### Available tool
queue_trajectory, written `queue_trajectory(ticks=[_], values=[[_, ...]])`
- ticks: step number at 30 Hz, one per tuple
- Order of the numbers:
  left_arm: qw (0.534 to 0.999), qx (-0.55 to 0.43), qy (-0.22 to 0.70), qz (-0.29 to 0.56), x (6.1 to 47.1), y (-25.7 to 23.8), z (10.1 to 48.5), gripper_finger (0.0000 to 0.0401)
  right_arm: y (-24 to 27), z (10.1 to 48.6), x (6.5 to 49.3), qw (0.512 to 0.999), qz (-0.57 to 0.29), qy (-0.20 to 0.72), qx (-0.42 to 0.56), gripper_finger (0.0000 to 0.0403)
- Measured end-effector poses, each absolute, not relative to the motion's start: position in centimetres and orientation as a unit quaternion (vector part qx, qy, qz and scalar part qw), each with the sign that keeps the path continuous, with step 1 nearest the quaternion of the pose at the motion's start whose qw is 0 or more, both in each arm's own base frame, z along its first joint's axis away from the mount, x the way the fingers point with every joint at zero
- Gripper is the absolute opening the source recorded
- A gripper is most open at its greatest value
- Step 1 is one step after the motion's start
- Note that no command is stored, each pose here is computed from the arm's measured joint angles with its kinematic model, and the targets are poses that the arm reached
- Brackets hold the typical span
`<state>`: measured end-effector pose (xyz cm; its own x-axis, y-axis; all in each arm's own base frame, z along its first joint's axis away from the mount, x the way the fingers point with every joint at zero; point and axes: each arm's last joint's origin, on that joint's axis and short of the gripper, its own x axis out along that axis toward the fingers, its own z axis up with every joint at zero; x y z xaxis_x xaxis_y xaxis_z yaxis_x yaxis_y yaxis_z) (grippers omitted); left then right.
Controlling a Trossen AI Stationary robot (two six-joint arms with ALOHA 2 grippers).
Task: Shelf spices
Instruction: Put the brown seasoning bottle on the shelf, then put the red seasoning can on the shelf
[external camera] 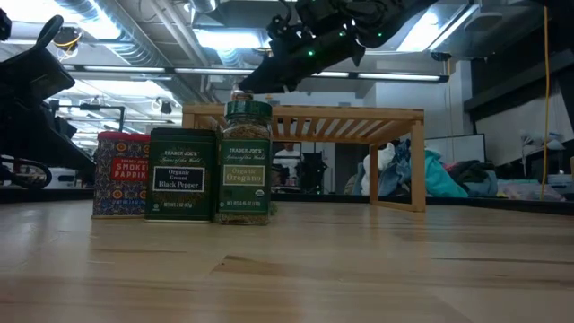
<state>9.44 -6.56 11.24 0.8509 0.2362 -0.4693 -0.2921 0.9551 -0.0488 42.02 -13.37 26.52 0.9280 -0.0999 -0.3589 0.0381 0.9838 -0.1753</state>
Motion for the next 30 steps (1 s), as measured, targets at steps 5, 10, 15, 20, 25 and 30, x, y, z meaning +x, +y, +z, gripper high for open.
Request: queue_trajectory(ticks=[5,10,15,20,25,30], values=[[0.960,-0.059,0.236,0.137,9.4,-6.6,11.2,0.0003,-13.4,26.5,42.0,0.979,-0.038,0.188,-0.069,0.0241],[0.960,-0.059,0.236,0.138,9.4,-6.6,11.2,0.0003,-13.4,26.5,42.0,0.979,-0.038,0.189,-0.065,0.0268],[0.960,-0.059,0.236,0.138,9.4,-6.6,11.2,0.0003,-13.4,26.5,42.0,0.980,-0.039,0.185,-0.066,0.0290],[0.960,-0.059,0.236,0.137,9.4,-6.6,11.2,0.0003,-13.4,26.9,42.1,0.983,-0.041,0.165,-0.072,0.0299],[0.960,-0.059,0.236,0.138,9.4,-6.6,11.2,0.0003,-13.4,27.3,42.1,0.984,-0.042,0.157,-0.074,0.0299],[0.960,-0.059,0.236,0.137,9.4,-6.6,11.2,0.0003,-13.5,29.2,42.5,0.984,-0.042,0.157,-0.075,0.0299]])
